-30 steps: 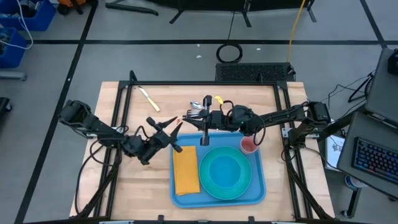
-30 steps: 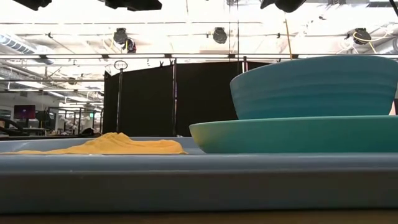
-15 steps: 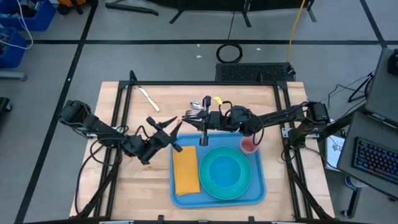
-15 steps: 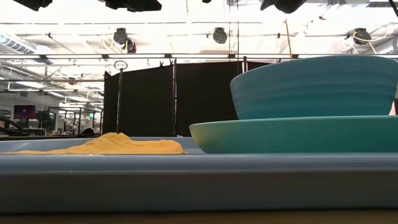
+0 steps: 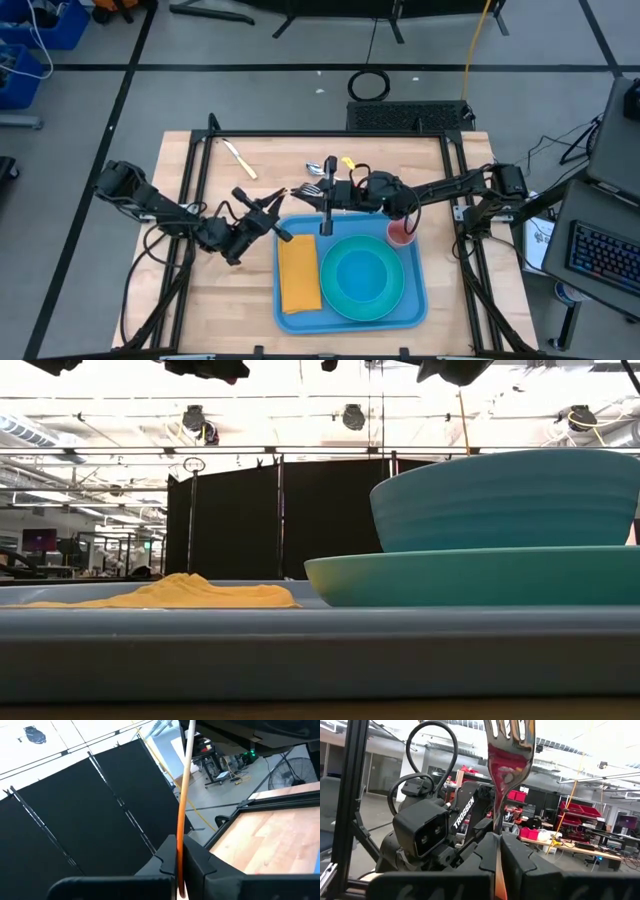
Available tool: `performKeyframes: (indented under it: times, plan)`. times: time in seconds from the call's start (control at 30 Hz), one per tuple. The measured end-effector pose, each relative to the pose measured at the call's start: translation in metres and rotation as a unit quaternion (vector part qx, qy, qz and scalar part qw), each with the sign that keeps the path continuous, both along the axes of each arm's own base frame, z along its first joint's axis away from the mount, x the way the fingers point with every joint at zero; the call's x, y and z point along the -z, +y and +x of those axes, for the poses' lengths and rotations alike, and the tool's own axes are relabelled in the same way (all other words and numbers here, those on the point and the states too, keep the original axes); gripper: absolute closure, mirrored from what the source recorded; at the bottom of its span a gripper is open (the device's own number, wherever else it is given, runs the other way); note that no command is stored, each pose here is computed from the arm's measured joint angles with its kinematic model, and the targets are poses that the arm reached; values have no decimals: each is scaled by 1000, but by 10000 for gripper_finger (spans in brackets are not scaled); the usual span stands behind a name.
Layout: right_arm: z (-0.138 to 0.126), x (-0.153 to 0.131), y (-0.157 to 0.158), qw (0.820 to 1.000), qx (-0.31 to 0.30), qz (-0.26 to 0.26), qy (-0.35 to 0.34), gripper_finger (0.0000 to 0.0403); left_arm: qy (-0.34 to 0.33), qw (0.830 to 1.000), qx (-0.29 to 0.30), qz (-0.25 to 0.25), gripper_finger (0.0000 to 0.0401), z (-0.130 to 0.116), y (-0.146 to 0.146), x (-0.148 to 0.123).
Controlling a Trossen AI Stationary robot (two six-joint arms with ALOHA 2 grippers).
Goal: Set up tray
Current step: Put the orange fork on the yellow napkin
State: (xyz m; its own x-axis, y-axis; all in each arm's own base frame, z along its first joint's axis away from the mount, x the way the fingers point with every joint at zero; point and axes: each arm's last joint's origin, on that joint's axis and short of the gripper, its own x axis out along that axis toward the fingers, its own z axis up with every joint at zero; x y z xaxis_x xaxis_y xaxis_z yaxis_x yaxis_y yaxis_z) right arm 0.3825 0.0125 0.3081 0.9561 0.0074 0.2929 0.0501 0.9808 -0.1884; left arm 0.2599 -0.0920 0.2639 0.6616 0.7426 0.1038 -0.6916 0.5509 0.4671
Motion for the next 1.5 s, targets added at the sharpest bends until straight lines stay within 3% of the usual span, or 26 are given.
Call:
performKeyframes:
  times: [0.3, 0.57, 0.8, 0.9, 1.1, 1.27, 1.5]
  plan:
    - [1, 3, 1, 999, 7, -39, 20, 363, 6, 1000, 2, -1, 394, -5, -6, -2]
    - [2, 11, 11, 993, 10, -105, 61, 334, -4, 1000, -10, -18, 394, -13, -9, -8]
    - [-1, 11, 28, 987, 1, -144, 68, 322, -21, 998, -28, -43, 394, -17, -10, -10]
    - [-6, 6, 35, 985, 25, -154, 77, 322, -35, 997, -34, -60, 394, -19, -12, -10]
    - [-21, -7, 43, 976, 61, -170, 118, 326, -81, 992, 10, -94, 394, -33, -13, -4]
    - [-36, -18, 43, 971, 60, -176, 148, 326, -154, 972, 78, -158, 394, -55, -10, 6]
    - [-52, -31, 38, 970, 58, -172, 164, 326, -240, 909, 190, -283, 394, -70, -4, 37]
